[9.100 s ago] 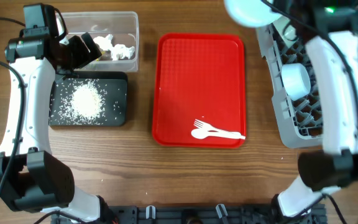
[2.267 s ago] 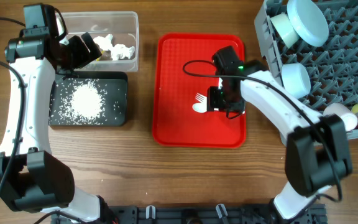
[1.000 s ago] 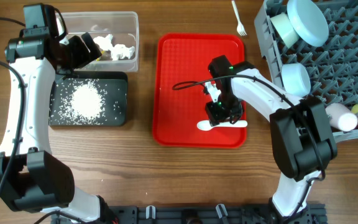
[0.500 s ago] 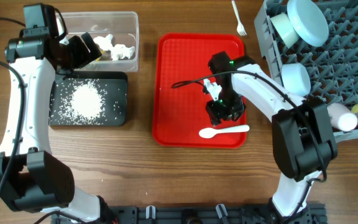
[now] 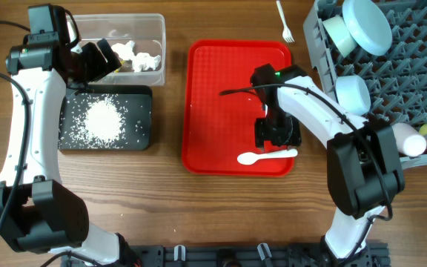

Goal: Sort waste into correct bins and load items into the dishwasher rack
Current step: 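Grasp the white spoon on the red tray with the right gripper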

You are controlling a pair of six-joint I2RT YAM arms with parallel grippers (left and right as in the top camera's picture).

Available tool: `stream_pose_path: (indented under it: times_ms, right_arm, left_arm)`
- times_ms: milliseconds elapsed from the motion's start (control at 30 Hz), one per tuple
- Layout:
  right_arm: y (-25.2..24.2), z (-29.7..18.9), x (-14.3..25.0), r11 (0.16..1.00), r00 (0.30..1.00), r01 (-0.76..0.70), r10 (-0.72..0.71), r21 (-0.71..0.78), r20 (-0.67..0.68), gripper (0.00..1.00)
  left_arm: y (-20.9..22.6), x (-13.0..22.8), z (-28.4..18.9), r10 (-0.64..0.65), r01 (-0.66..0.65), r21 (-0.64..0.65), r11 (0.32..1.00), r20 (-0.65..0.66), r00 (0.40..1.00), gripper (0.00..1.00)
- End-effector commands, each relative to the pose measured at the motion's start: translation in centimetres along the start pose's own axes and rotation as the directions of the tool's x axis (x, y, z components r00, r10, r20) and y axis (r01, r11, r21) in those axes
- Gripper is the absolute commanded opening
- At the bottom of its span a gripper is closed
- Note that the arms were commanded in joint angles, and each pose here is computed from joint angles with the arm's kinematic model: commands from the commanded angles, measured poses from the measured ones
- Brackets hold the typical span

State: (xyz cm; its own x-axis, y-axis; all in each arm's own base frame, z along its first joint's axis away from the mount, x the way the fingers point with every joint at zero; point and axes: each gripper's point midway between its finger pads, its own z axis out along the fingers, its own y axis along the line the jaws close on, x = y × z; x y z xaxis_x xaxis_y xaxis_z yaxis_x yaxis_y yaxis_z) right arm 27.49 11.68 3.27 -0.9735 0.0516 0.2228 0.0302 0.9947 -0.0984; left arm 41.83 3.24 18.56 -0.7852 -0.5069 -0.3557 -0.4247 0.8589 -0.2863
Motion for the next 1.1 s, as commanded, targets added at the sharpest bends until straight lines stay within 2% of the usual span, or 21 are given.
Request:
stream_pose_path:
  times_ms: [0, 100, 233, 433, 633, 733, 933, 1033, 1067]
  right_arm:
    - [-0.4, 0.3, -0.1, 0.969, 0.968, -0.247, 0.246, 0.016, 0.046, 0.60]
    - [-0.4, 1.7, 0.7, 0.959, 0.959, -0.284, 0.283, 0.019, 0.025, 0.54]
    - [0.8, 3.2, 1.4, 0.959, 0.960, -0.279, 0.278, -0.046, -0.027, 0.53]
    - [0.7, 4.1, 1.8, 0.962, 0.963, -0.269, 0.268, -0.048, -0.037, 0.50]
    - [3.1, 3.6, 3.4, 0.958, 0.966, -0.235, 0.212, -0.167, -0.147, 0.53]
    - [3.2, 3.6, 3.7, 0.957, 0.964, -0.236, 0.210, -0.169, -0.161, 0.53]
    - [2.1, 4.2, 1.7, 0.961, 0.967, -0.253, 0.249, -0.113, -0.049, 0.51]
    - [1.5, 4.5, 0.5, 0.965, 0.967, -0.250, 0.253, -0.085, 0.023, 0.44]
    - [1.2, 4.5, -0.1, 0.966, 0.967, -0.245, 0.250, -0.077, 0.051, 0.38]
  left_arm:
    - [-0.1, -0.2, -0.2, -0.010, 0.010, 0.006, 1.000, 0.004, 1.000, 1.00]
    - [-0.1, -0.2, -0.2, -0.011, 0.011, 0.006, 1.000, 0.004, 1.000, 1.00]
    - [-0.1, -0.2, -0.2, -0.011, 0.011, 0.007, 1.000, 0.004, 1.000, 1.00]
    - [-0.1, -0.2, -0.2, -0.011, 0.011, 0.007, 1.000, 0.004, 1.000, 1.00]
    - [-0.1, -0.2, -0.2, -0.011, 0.011, 0.007, 1.000, 0.004, 1.000, 1.00]
    - [-0.1, -0.2, -0.2, -0.011, 0.011, 0.007, 1.000, 0.004, 1.000, 1.00]
    - [-0.1, -0.2, -0.2, -0.011, 0.011, 0.007, 1.000, 0.004, 1.000, 1.00]
    - [-0.1, -0.2, -0.2, -0.011, 0.011, 0.006, 1.000, 0.004, 1.000, 1.00]
    - [-0.1, -0.2, -0.2, -0.011, 0.011, 0.007, 1.000, 0.004, 1.000, 1.00]
